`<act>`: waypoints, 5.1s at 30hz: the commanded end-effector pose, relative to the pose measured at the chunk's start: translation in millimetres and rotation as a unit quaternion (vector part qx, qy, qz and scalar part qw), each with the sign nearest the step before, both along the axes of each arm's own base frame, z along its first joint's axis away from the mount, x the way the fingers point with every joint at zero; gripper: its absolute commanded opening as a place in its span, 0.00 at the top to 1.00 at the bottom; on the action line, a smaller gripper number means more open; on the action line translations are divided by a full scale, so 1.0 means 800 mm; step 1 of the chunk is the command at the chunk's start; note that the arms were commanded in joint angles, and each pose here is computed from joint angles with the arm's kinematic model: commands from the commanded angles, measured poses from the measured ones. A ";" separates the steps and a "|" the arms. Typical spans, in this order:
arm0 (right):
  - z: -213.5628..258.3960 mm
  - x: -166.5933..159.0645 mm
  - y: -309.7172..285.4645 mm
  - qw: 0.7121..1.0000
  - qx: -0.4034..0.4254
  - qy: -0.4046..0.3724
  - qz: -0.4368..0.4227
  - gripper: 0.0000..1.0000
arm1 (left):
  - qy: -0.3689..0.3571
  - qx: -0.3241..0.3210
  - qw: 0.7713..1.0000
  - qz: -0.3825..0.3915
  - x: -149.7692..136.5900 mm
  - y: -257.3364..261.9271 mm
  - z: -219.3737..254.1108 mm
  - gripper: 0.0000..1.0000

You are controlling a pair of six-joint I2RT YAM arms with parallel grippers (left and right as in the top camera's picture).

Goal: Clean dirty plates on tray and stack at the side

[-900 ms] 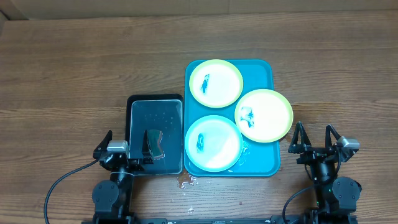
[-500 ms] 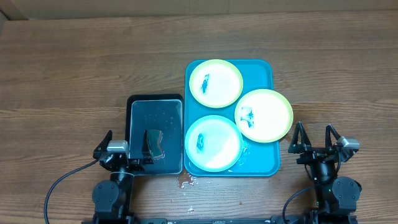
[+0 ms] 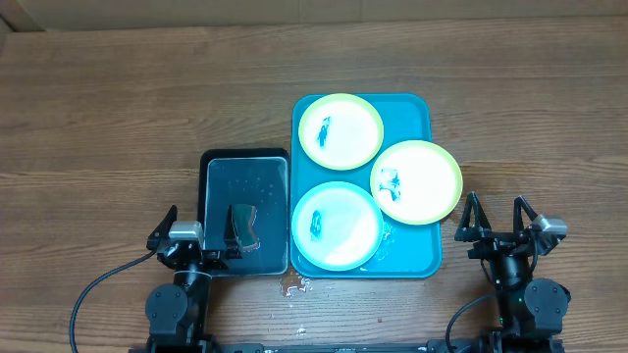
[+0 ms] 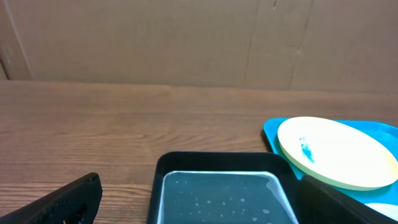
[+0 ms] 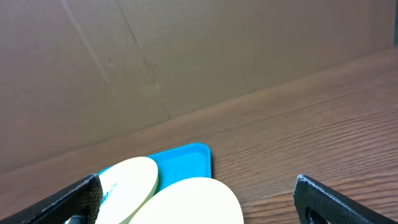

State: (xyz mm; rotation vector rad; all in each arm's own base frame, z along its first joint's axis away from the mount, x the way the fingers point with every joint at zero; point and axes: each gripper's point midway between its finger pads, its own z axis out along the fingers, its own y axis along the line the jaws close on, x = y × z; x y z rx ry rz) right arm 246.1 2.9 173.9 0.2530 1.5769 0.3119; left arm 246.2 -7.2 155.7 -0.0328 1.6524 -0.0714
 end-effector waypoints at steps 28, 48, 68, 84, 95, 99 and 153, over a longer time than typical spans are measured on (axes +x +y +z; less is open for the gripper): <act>-0.003 0.000 0.000 1.000 -0.002 -0.001 -0.002 0.01 | -0.002 0.006 1.000 0.000 0.000 0.000 0.000 0.00; 0.001 0.000 0.000 1.000 0.000 -0.007 0.000 0.00 | -0.005 0.093 0.995 0.033 0.000 0.017 0.003 0.00; 0.173 -0.045 0.074 0.984 -0.004 -0.050 0.171 0.00 | -0.063 0.034 0.977 -0.203 -0.042 -0.084 0.161 0.00; 0.146 0.039 0.071 0.912 -0.005 0.359 0.199 0.00 | 0.339 -0.036 0.918 -0.201 0.028 -0.086 0.166 0.00; 0.001 -0.004 0.167 0.766 0.019 0.560 0.316 0.00 | 0.507 -0.097 0.834 -0.194 0.016 -0.094 0.086 0.00; -0.083 -0.028 0.187 0.749 -0.017 0.617 0.242 0.13 | 0.511 -0.098 0.832 -0.193 0.014 -0.094 0.086 0.00; -0.212 0.010 0.194 0.771 -0.064 0.613 0.161 0.88 | 0.719 -0.075 0.691 0.027 0.007 -0.066 -0.201 0.96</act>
